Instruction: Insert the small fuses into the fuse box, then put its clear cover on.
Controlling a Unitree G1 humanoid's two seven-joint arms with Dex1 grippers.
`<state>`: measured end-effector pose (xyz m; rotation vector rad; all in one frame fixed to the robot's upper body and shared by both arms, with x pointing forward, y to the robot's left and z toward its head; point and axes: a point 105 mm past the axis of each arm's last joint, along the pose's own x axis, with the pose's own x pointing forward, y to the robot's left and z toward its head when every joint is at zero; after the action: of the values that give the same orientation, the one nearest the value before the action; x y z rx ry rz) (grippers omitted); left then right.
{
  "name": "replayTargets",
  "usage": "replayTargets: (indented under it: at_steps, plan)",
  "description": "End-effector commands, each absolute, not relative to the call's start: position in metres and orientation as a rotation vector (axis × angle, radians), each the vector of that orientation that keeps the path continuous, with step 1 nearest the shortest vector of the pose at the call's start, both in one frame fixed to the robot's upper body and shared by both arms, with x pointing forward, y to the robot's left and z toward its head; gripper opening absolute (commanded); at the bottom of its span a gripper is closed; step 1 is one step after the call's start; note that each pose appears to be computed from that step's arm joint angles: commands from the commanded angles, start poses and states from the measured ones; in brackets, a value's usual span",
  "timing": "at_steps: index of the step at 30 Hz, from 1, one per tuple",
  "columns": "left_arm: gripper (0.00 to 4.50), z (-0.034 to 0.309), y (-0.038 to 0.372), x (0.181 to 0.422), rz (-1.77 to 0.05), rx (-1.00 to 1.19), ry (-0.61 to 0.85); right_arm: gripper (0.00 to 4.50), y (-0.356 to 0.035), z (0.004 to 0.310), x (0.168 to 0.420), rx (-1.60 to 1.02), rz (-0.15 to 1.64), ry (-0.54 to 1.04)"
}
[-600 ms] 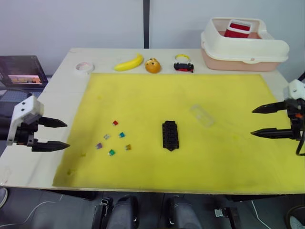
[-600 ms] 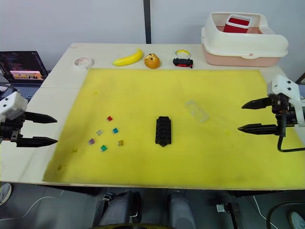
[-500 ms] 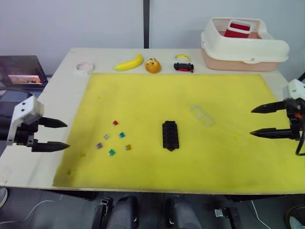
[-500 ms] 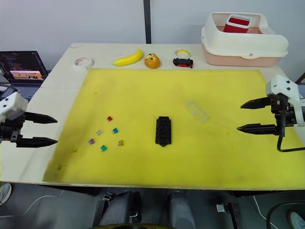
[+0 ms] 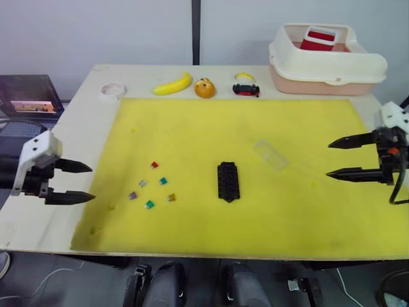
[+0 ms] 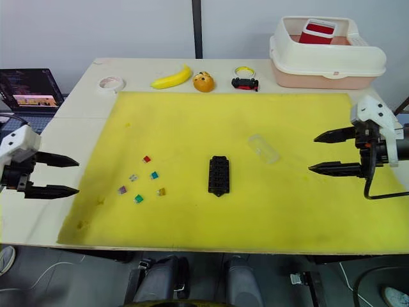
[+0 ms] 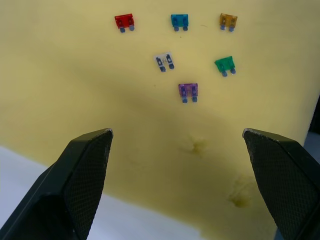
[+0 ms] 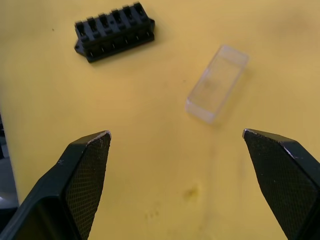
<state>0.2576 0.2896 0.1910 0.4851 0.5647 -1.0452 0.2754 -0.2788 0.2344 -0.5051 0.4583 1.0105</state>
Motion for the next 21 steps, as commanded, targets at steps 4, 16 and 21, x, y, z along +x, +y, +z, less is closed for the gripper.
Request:
replayTargets:
  at_steps: [4,16,21]
  plan:
    - [4.38,0.203,0.284,0.257,-1.040,0.518,0.551,4.50,-0.273,0.250,0.274,-0.515,1.012,0.405]
    - [4.38,0.199,0.281,0.257,-1.048,0.462,0.566,4.50,-0.269,0.248,0.273,-0.498,1.015,0.404]
    - [4.38,0.181,0.280,0.255,-1.084,0.352,0.616,4.50,-0.244,0.250,0.275,-0.496,1.070,0.350]
